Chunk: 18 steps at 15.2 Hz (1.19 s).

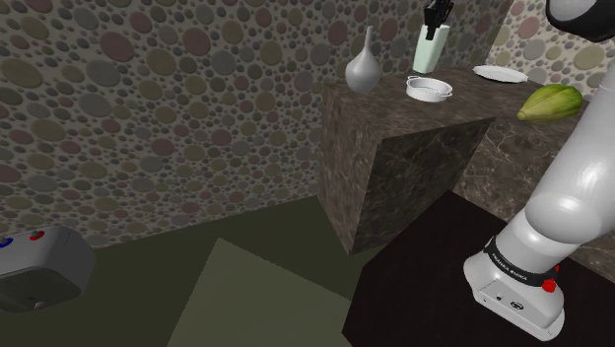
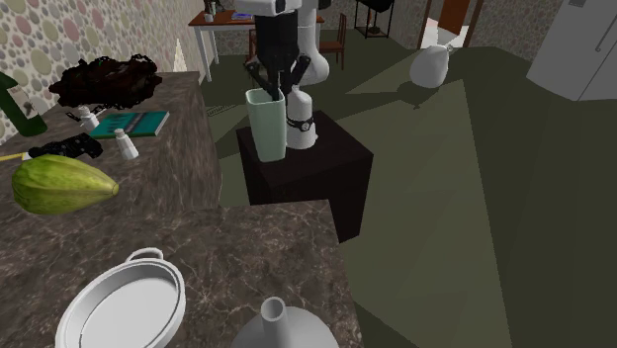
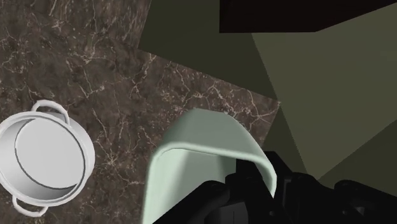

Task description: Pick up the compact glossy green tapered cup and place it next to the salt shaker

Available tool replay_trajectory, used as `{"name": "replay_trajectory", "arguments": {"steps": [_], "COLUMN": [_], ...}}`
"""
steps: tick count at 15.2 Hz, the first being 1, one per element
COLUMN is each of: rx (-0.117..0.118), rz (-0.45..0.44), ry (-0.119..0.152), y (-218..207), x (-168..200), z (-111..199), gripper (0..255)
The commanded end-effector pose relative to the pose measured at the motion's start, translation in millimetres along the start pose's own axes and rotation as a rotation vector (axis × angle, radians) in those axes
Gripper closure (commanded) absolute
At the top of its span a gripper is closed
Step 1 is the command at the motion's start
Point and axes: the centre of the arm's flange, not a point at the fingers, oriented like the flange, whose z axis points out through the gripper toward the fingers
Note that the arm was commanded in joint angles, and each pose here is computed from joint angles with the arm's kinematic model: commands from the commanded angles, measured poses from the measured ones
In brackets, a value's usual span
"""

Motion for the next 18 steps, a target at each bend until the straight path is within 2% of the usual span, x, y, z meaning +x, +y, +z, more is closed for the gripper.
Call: {"name": "replay_trajectory", "arguments": {"steps": [1,18], "rx": [0.000,0.000], "rz": [0.000,0.000], "ry": [0.000,0.000], "y": [11.3,133.9], "x": [-17.8,-205.6], "z": [-1.4,4.6], "gripper": [255,255]}}
